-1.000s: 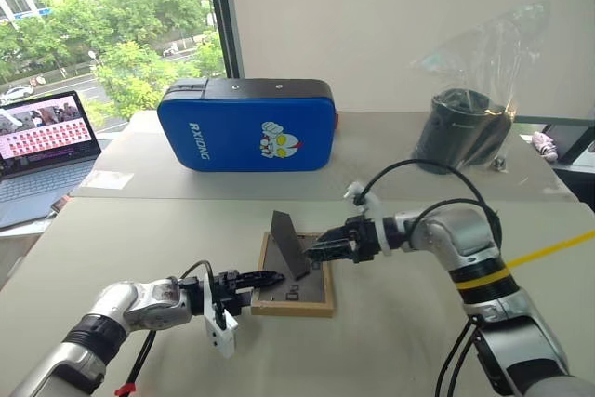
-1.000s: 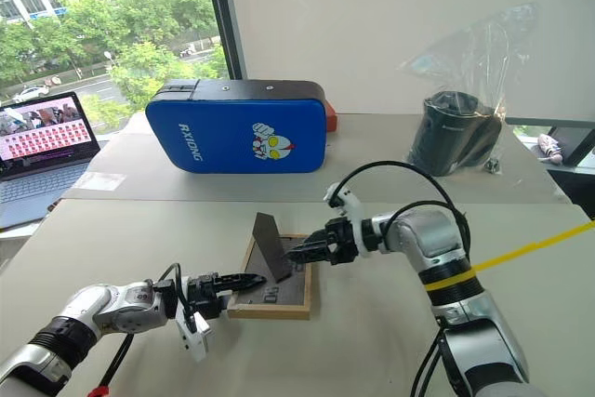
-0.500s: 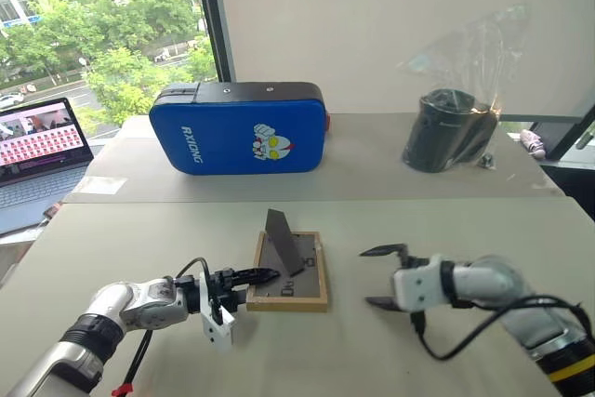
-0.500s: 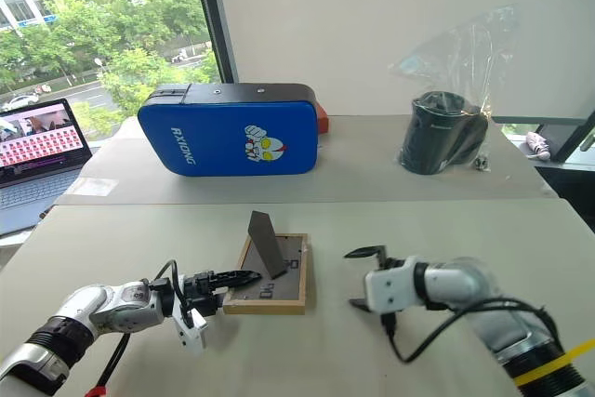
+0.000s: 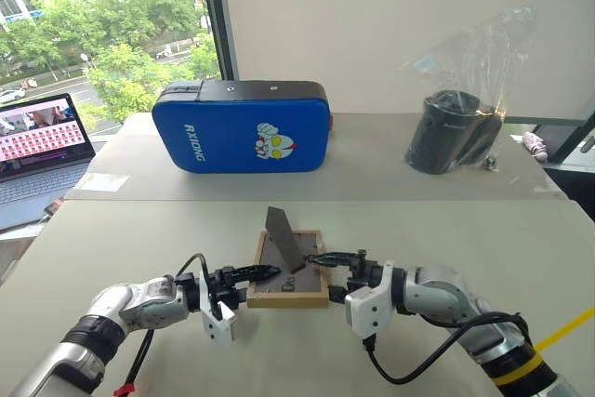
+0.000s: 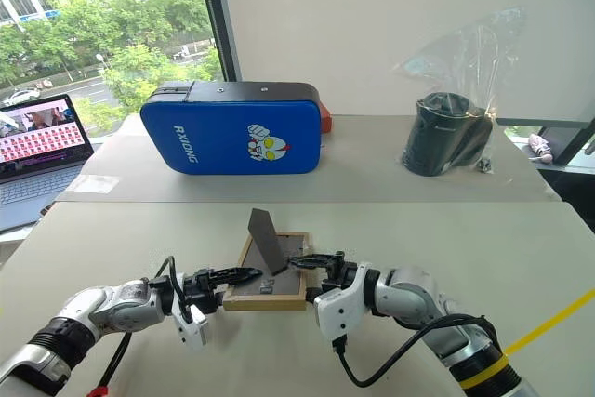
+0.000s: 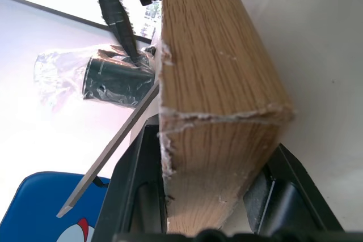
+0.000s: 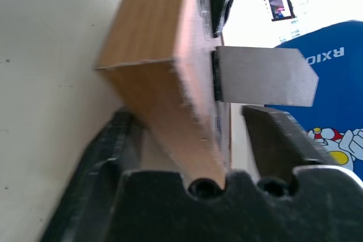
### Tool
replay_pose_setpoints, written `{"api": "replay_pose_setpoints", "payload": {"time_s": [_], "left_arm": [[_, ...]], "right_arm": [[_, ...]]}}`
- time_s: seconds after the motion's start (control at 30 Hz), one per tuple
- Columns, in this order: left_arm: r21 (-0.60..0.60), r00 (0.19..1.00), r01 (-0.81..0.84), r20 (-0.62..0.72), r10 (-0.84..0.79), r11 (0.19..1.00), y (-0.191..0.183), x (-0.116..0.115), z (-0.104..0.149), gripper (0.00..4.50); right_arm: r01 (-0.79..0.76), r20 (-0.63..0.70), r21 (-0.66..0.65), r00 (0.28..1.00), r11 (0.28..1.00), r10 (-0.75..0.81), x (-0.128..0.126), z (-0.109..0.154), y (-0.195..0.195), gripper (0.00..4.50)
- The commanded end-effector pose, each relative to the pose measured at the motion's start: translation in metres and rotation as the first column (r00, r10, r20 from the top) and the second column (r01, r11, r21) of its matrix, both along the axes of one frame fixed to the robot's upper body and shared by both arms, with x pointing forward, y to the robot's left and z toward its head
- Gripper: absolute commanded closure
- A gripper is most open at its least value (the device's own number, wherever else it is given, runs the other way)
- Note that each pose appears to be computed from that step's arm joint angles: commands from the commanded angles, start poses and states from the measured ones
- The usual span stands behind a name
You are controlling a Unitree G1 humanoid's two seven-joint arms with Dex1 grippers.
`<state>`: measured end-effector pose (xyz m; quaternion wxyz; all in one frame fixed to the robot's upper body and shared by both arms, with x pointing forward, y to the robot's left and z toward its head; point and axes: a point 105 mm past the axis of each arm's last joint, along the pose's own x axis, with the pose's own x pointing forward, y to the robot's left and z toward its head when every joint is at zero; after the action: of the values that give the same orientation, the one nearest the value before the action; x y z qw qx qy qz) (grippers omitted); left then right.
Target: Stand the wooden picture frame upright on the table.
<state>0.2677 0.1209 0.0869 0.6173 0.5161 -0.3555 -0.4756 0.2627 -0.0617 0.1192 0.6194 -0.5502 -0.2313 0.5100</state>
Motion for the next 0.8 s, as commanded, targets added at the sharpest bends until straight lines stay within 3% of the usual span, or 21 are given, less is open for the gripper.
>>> {"api": "replay_pose_setpoints", "payload": {"time_s": [0.03, 0.17, 0.33, 0.4, 0.5, 0.67, 0.73, 0.8], "left_arm": [[0.070, 0.997, 0.008, -0.080, -0.002, 0.998, 0.002, -0.008, -0.022, 3.24], [0.051, 0.995, -0.014, -0.095, 0.019, 0.999, 0.003, -0.004, -0.020, 3.24], [-0.023, 0.991, -0.095, -0.099, 0.092, 0.995, 0.004, 0.009, -0.005, 1.23], [-0.122, 0.981, -0.168, -0.114, 0.154, 0.978, 0.013, 0.015, 0.012, 0.50], [-0.307, 0.940, -0.338, -0.160, 0.302, 0.890, 0.040, 0.022, 0.043, 0.50], [-0.351, 0.864, -0.494, -0.296, 0.406, 0.795, 0.058, 0.010, 0.045, 0.50], [-0.345, 0.854, -0.502, -0.342, 0.392, 0.793, 0.052, -0.003, 0.039, 0.50], [-0.332, 0.851, -0.492, -0.379, 0.364, 0.805, 0.043, -0.015, 0.033, 0.50]], "right_arm": [[-0.037, 0.050, 0.066, 0.998, 0.997, 0.034, -0.004, 0.017, 0.010, 3.04], [-0.045, 0.057, 0.071, 0.998, 0.997, 0.041, -0.005, 0.020, 0.012, 3.15], [-0.013, 0.016, 0.104, 1.000, 0.994, 0.011, -0.004, 0.023, 0.011, 3.25], [0.019, -0.020, 0.127, 1.000, 0.992, -0.016, -0.001, 0.027, 0.007, 3.25], [0.127, -0.134, 0.192, 0.986, 0.973, -0.103, 0.013, 0.043, -0.010, 3.25], [0.291, -0.469, 0.304, 0.875, 0.907, -0.123, 0.028, 0.074, -0.031, 3.25], [0.380, -0.628, 0.330, 0.772, 0.864, -0.100, 0.038, 0.086, -0.039, 3.25], [0.504, -0.778, 0.298, 0.620, 0.811, -0.099, 0.051, 0.089, -0.048, 3.25]]}}
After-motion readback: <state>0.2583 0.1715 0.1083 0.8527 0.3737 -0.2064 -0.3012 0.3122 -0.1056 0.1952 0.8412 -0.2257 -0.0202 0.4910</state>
